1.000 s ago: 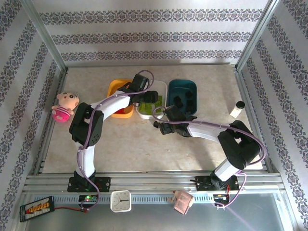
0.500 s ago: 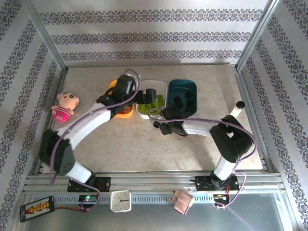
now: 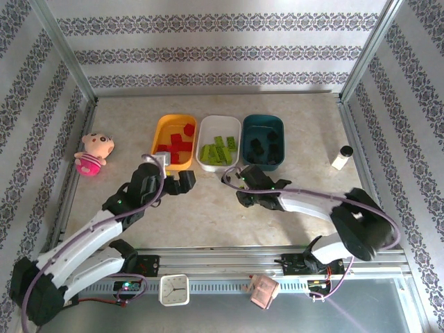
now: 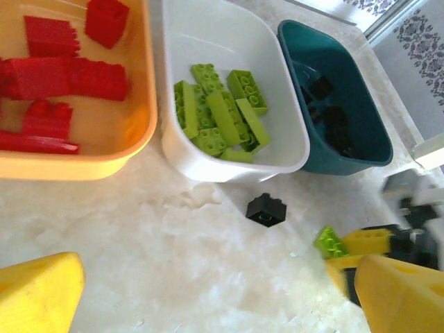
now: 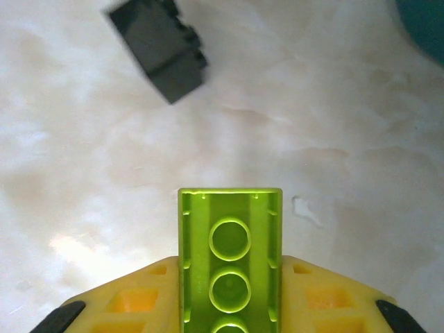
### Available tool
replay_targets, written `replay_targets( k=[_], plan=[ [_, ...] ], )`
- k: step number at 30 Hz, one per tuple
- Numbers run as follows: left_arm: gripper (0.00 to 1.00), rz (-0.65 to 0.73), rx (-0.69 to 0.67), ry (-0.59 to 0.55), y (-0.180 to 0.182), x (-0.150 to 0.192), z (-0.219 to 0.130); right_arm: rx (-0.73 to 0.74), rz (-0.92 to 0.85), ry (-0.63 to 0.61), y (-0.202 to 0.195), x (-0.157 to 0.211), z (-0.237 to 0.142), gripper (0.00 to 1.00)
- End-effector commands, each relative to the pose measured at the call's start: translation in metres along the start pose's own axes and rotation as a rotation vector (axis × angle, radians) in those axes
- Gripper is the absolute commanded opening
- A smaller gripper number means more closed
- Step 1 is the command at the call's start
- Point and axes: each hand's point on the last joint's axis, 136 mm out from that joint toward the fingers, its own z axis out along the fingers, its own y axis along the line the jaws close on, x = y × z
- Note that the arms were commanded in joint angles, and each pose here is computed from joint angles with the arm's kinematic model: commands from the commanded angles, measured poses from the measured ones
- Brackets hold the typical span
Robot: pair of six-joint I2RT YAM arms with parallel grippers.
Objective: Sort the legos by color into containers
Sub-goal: Place the lego in the container.
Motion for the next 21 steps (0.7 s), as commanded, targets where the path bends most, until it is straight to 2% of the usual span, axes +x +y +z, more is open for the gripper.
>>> replay_targets(
  k=[1,7,12,15,21],
  plan=[
    [1.00,-0.033,-0.041,-0.025,0.019,0.015,-0.012,-0.078,0.034,-0.066,0.015,-0.010,-0.028,0.21],
    [1.00,-0.087,-0.018,-0.025,0.037,0.047,-0.022,-0.151,0.033,-0.258,0.033,-0.068,-0.083,0.21],
    [1.00,-0.094,-0.017,-0.019,0.042,0.055,-0.031,-0.154,0.013,-0.356,0.044,-0.132,-0.101,0.21],
    [1.00,-0.082,-0.023,-0.019,0.043,0.055,-0.038,-0.143,0.024,-0.387,0.045,-0.171,-0.093,0.21],
    [1.00,-0.087,-0.006,-0.022,0.041,0.055,-0.044,-0.101,0.110,-0.346,0.023,-0.218,-0.037,0.22]
  ],
)
